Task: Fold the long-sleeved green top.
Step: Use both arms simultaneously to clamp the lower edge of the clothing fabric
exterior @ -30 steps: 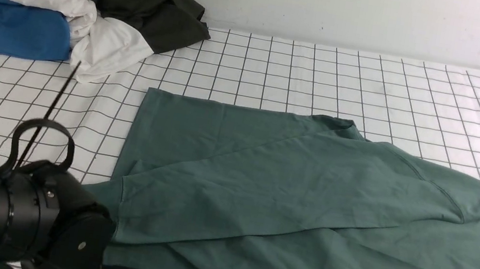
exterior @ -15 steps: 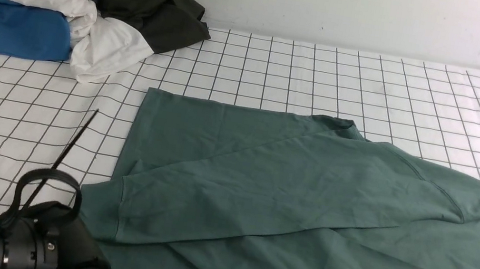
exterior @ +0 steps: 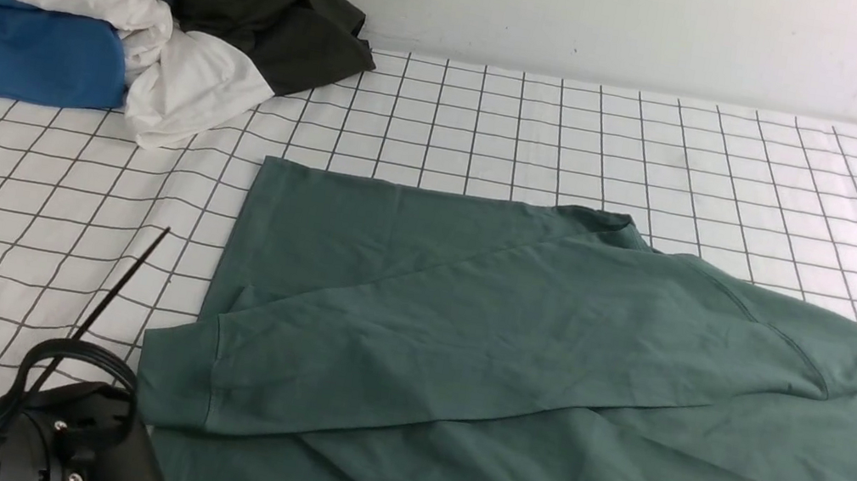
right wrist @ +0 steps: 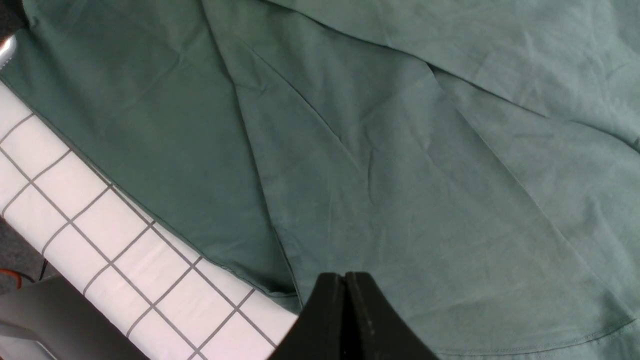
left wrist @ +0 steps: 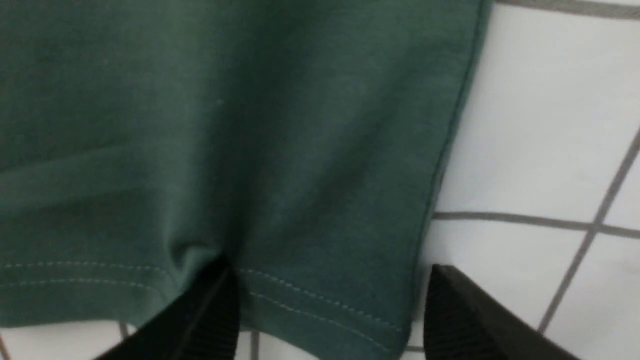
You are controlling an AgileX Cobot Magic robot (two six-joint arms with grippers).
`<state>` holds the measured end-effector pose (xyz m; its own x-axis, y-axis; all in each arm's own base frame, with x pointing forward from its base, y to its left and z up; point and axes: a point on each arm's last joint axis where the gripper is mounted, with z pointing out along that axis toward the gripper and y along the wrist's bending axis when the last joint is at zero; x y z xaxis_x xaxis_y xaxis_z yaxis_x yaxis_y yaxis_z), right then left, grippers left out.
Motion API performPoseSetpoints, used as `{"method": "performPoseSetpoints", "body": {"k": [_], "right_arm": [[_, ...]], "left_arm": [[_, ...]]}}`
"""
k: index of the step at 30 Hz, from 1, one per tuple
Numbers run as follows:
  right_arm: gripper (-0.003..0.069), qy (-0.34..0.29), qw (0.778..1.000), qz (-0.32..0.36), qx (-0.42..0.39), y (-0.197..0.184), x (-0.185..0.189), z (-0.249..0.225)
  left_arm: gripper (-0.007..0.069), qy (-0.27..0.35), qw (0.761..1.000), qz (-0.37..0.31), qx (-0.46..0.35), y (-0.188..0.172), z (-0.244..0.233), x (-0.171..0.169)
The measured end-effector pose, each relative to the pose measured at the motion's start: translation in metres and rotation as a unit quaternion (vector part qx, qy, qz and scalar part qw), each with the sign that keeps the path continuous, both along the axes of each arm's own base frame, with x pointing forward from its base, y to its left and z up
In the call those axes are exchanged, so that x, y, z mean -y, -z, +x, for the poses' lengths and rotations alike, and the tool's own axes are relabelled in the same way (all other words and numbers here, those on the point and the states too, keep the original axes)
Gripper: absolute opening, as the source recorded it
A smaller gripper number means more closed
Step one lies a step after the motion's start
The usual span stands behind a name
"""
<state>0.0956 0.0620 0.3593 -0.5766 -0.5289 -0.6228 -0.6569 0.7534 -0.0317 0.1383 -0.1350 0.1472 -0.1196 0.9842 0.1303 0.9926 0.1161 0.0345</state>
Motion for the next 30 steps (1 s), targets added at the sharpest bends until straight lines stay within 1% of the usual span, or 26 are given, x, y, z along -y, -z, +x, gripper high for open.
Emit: {"method": "performPoseSetpoints", "body": {"k": [1, 5, 7, 8, 9, 12, 13, 14, 16, 18, 19, 22, 24, 26, 30], "right_arm": [[-0.0015, 0.000, 1.000, 0.000, 0.000, 0.000, 0.000, 0.000], [-0.0015, 0.000, 1.000, 0.000, 0.000, 0.000, 0.000, 0.000], [-0.0015, 0.000, 1.000, 0.000, 0.000, 0.000, 0.000, 0.000], [-0.0015, 0.000, 1.000, 0.000, 0.000, 0.000, 0.000, 0.000], [-0.0015, 0.000, 1.000, 0.000, 0.000, 0.000, 0.000, 0.000], [-0.0015, 0.000, 1.000, 0.000, 0.000, 0.000, 0.000, 0.000], [-0.0015, 0.000, 1.000, 0.000, 0.000, 0.000, 0.000, 0.000], [-0.0015, 0.000, 1.000, 0.000, 0.000, 0.000, 0.000, 0.000], [-0.0015, 0.000, 1.000, -0.001, 0.000, 0.000, 0.000, 0.000], [-0.0015, 0.001, 1.000, -0.004, 0.002, 0.000, 0.001, 0.000], [-0.0015, 0.002, 1.000, -0.010, 0.005, 0.000, 0.002, 0.001], [-0.0015, -0.004, 1.000, -0.025, 0.009, 0.001, 0.002, 0.003], [-0.0015, -0.010, 0.999, -0.034, 0.007, 0.003, 0.001, 0.006], [-0.0015, -0.020, 0.999, -0.049, -0.005, 0.007, -0.003, 0.014], [-0.0015, -0.052, 0.994, -0.085, -0.035, 0.021, -0.013, 0.034]], "left_arm": [[0.0438, -0.001, 1.000, 0.002, 0.003, 0.000, 0.000, 0.000], [0.0318, -0.003, 1.000, 0.005, 0.012, 0.000, 0.002, -0.001], [0.0281, -0.003, 1.000, 0.003, 0.015, 0.000, 0.003, -0.001], [0.0227, -0.002, 1.000, 0.000, 0.018, 0.000, 0.003, 0.000], [0.0220, -0.002, 1.000, 0.000, 0.019, 0.000, 0.003, 0.000], [0.0090, -0.007, 1.000, -0.008, 0.026, 0.000, 0.004, 0.001], [0.0082, -0.008, 1.000, -0.008, 0.026, 0.000, 0.004, 0.001], [0.0034, -0.017, 0.999, -0.011, 0.031, -0.001, 0.006, 0.003], [0.0013, -0.032, 0.999, -0.012, 0.036, -0.008, 0.010, 0.006], [0.0012, -0.049, 0.998, -0.006, 0.038, -0.016, 0.013, 0.008], [0.0012, -0.067, 0.997, -0.003, 0.045, -0.029, 0.016, 0.010], [0.0013, -0.079, 0.995, -0.004, 0.060, -0.057, 0.019, 0.009], [0.0013, -0.082, 0.995, -0.003, 0.060, -0.066, 0.019, 0.005], [0.0013, -0.094, 0.994, -0.006, 0.061, -0.081, 0.020, -0.008], [0.0014, -0.119, 0.992, -0.023, 0.044, -0.092, 0.022, -0.030]]}}
